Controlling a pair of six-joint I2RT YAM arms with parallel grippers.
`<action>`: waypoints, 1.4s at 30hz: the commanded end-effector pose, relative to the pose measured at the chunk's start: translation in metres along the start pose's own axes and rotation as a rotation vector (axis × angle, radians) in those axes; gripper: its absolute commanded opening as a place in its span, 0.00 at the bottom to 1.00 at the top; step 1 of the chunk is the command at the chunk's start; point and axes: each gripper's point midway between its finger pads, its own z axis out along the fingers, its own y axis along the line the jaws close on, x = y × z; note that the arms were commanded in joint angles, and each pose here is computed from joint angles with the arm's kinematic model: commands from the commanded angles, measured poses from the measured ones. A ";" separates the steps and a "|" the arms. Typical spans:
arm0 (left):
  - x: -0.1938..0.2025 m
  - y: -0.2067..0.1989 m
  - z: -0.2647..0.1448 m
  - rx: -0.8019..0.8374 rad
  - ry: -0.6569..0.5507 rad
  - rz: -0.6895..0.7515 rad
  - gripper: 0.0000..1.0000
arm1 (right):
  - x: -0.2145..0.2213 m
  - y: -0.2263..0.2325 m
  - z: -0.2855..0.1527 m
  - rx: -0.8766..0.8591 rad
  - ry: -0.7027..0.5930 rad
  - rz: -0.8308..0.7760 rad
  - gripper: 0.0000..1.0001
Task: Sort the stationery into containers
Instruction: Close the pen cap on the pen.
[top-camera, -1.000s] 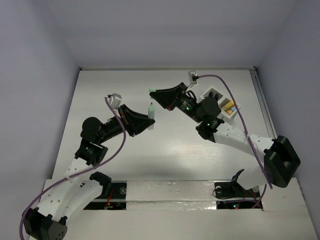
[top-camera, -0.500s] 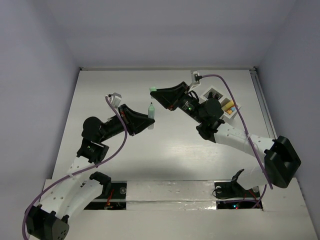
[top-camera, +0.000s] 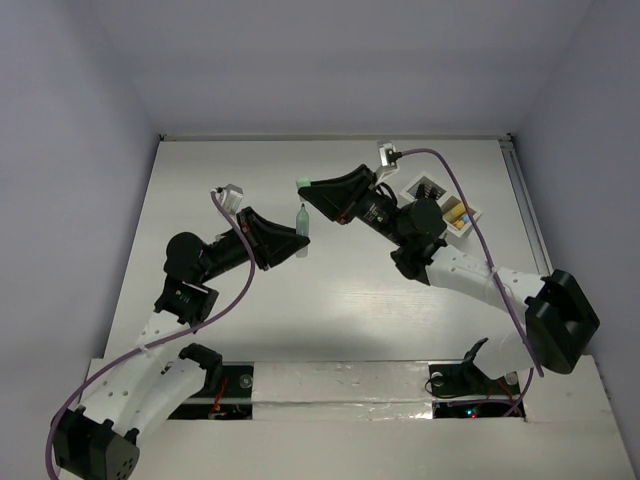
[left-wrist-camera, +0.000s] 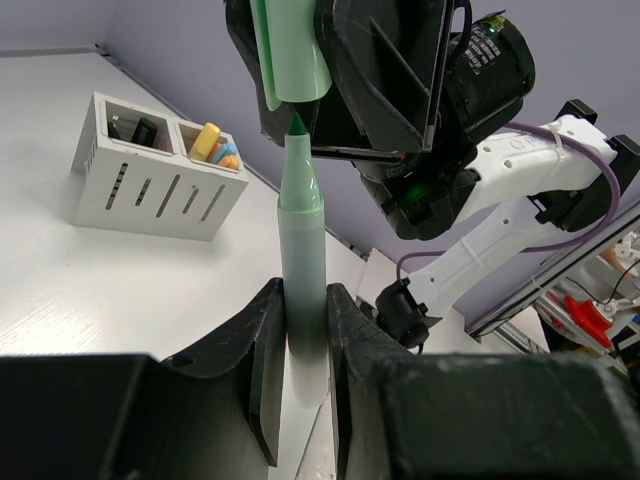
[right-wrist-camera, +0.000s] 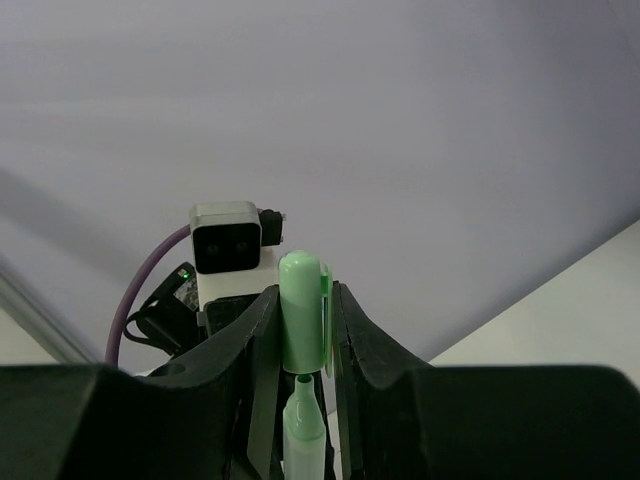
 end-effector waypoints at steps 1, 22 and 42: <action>-0.014 -0.015 -0.001 0.056 -0.043 0.060 0.00 | -0.012 0.018 0.003 -0.081 -0.042 -0.029 0.00; -0.037 -0.024 -0.003 0.079 -0.125 0.071 0.00 | 0.013 0.031 0.000 -0.163 -0.024 -0.002 0.00; -0.070 -0.057 -0.008 0.245 -0.304 0.033 0.00 | 0.031 0.041 -0.019 -0.229 -0.029 0.040 0.00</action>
